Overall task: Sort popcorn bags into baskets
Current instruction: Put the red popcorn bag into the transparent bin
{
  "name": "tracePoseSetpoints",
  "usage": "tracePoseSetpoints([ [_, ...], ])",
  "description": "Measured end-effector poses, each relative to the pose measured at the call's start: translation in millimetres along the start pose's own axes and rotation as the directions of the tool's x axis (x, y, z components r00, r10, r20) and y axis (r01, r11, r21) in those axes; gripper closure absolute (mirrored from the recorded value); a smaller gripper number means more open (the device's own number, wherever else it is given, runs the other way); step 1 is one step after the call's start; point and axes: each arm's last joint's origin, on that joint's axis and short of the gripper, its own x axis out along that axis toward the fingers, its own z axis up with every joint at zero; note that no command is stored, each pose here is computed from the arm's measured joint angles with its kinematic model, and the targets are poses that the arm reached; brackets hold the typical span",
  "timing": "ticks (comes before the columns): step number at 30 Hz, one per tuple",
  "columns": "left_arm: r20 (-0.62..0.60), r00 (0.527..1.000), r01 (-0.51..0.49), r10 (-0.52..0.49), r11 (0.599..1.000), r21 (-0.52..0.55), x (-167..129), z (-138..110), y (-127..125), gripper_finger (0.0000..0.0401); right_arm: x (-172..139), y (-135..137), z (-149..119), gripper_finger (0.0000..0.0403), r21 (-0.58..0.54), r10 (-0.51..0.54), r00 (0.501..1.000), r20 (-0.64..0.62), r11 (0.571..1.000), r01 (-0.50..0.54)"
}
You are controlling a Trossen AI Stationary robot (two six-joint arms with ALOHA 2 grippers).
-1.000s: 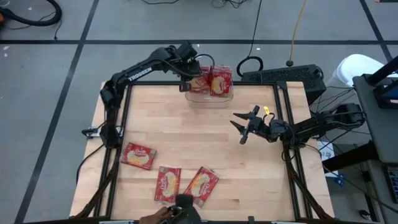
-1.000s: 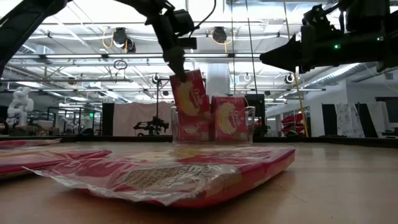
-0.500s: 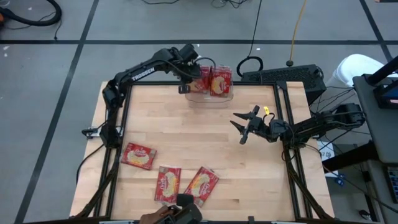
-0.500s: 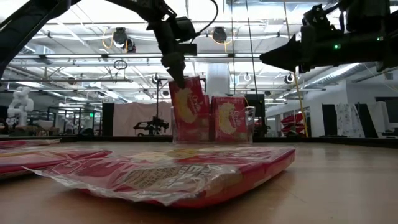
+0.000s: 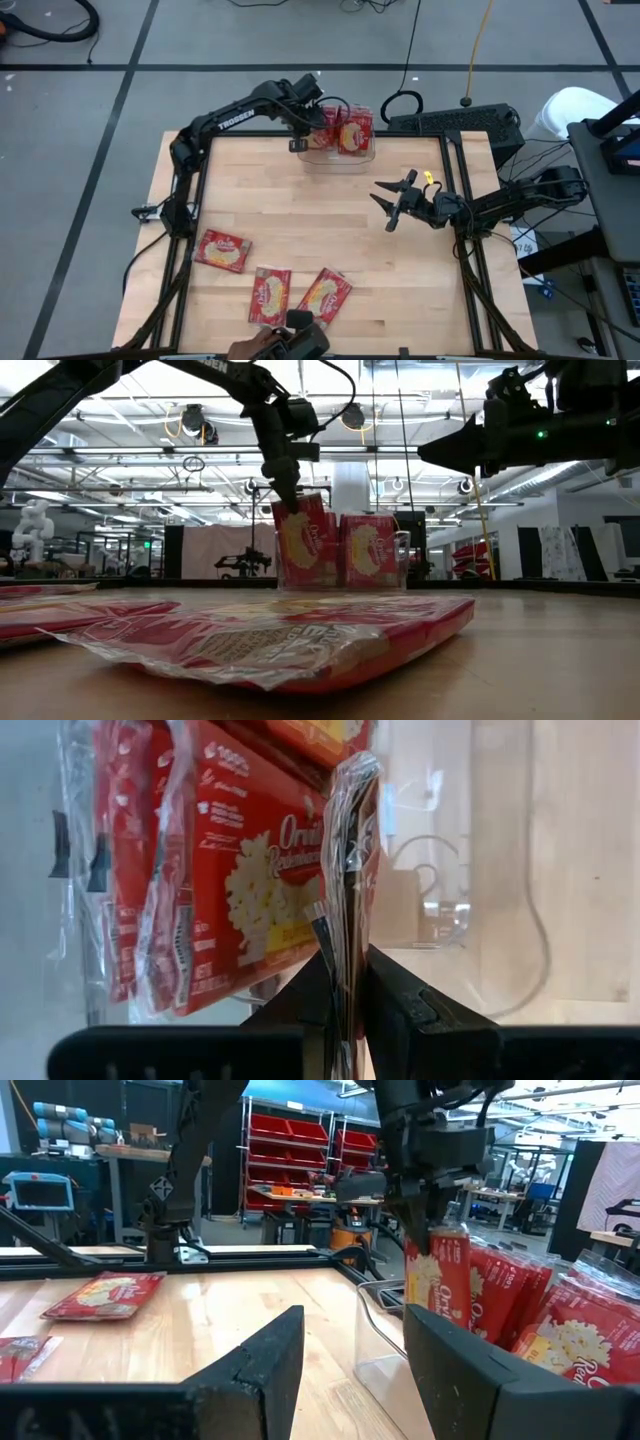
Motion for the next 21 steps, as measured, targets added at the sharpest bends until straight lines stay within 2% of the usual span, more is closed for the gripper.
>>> tracePoseSetpoints([
  [21,0.021,0.999,-0.027,0.027,1.0,-0.001,4.5,2.7,3.3,0.0351,0.0,0.0,0.0,0.0238,0.0,0.0,1.0,0.0,1.0,0.0],
])
